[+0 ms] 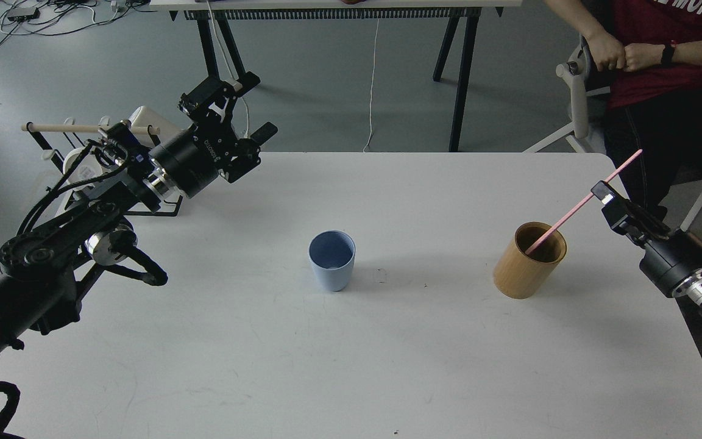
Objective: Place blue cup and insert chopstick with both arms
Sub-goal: 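Pull the pink stick out of the tan cup and carry it over the blue cup, then lower the pink stick into the blue cup and open the right gripper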
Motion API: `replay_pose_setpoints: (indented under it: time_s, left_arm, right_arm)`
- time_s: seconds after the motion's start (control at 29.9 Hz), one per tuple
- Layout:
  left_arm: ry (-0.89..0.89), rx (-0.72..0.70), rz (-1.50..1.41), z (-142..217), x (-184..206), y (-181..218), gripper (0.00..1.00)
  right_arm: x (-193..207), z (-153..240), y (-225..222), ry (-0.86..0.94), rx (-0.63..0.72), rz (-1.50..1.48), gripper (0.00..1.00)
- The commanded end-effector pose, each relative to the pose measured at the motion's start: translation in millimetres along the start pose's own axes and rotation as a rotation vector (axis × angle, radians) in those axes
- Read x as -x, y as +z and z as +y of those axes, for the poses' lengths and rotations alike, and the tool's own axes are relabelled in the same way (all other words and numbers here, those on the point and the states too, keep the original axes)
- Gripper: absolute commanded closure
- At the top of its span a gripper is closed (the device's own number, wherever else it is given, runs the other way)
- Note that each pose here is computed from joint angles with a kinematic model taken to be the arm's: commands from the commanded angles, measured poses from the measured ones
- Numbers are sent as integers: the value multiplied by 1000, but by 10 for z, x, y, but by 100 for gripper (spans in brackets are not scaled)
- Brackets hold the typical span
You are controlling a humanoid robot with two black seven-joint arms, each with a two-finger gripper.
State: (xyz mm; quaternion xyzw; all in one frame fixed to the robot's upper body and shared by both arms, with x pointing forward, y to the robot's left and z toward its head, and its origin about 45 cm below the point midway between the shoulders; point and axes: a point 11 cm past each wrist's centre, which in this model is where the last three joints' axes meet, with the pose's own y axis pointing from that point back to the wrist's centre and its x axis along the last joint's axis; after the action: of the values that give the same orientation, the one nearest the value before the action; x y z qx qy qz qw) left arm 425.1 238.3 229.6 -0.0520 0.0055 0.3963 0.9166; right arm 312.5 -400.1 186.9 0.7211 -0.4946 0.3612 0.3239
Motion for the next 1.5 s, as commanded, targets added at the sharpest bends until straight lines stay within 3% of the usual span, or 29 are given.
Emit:
replay_pose_setpoints:
  time_s: [0.0, 0.27, 0.47, 0.7, 0.9, 1.1, 1.47]
  left_arm:
    - [-5, 3, 6, -24, 31, -11, 2]
    - [24, -18, 11, 15, -35, -97, 1]
    - [65, -57, 39, 98, -70, -318, 2]
    - [99, -70, 54, 166, -135, -390, 1]
    - [135, -79, 65, 229, -223, -429, 2]
    - [146, -91, 73, 286, -229, -489, 1]
    - [148, -96, 84, 273, -199, -541, 2]
  right_arm:
    - [-219, 58, -46, 19, -12, 23, 95]
    - [-765, -19, -272, 120, -76, 67, 96]
    - [-840, -717, -843, 156, -246, 65, 97]
    - [-221, -1460, -1586, -52, -432, 206, 98]
    - [265, -1734, -2308, -134, -592, 222, 98]
    - [589, -1741, -2560, -222, -662, 269, 98]
    - [880, -1778, -2560, -285, -669, 331, 98]
